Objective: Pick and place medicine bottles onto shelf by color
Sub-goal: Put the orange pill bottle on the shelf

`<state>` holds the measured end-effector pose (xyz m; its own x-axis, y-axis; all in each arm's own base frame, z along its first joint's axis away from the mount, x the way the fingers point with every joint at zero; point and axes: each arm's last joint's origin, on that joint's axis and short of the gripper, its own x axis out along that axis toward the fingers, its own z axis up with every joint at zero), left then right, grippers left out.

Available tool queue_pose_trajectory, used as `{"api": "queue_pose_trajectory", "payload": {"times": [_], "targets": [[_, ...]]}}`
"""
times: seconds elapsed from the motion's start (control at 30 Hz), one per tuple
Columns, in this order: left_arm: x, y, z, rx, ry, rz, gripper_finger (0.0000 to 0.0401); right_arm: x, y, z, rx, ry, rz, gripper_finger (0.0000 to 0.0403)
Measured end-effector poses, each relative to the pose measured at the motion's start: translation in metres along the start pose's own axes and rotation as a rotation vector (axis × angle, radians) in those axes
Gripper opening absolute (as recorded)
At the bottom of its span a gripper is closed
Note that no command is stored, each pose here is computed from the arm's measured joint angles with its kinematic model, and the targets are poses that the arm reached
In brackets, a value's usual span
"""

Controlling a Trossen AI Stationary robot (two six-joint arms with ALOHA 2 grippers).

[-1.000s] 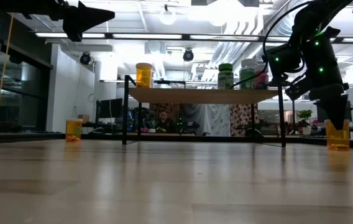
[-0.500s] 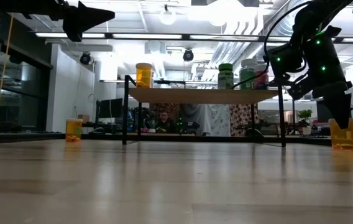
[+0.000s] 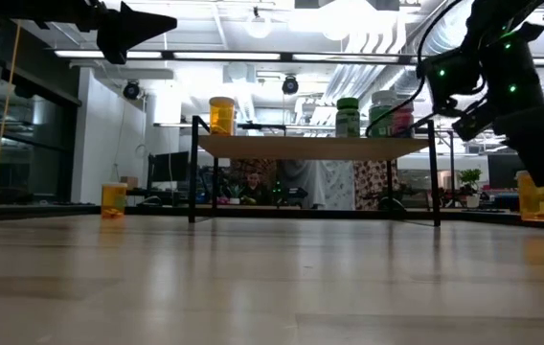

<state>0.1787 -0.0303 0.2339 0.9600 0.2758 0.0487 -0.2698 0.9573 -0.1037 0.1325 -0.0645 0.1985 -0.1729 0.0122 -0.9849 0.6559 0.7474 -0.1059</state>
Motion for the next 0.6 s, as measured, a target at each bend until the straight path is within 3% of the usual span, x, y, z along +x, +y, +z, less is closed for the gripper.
{"api": "queue_pose_trajectory", "payload": {"times": [0.2, 0.47, 0.6], "targets": [[0.0, 0.0, 0.0, 0.0, 0.0, 0.0, 0.0301, -0.025, 0.01, 0.001, -0.033, -0.085, 0.094, 0.0195], [0.0, 0.0, 0.0, 0.0, 0.0, 0.0, 0.0301, -0.06, 0.044, -0.004, -0.127, -0.126, 0.357, 0.0196], [0.0, 0.0, 0.0, 0.0, 0.0, 0.0, 0.0301, -0.083, 0.068, -0.004, -0.229, -0.277, 0.446, 0.0196]]}}
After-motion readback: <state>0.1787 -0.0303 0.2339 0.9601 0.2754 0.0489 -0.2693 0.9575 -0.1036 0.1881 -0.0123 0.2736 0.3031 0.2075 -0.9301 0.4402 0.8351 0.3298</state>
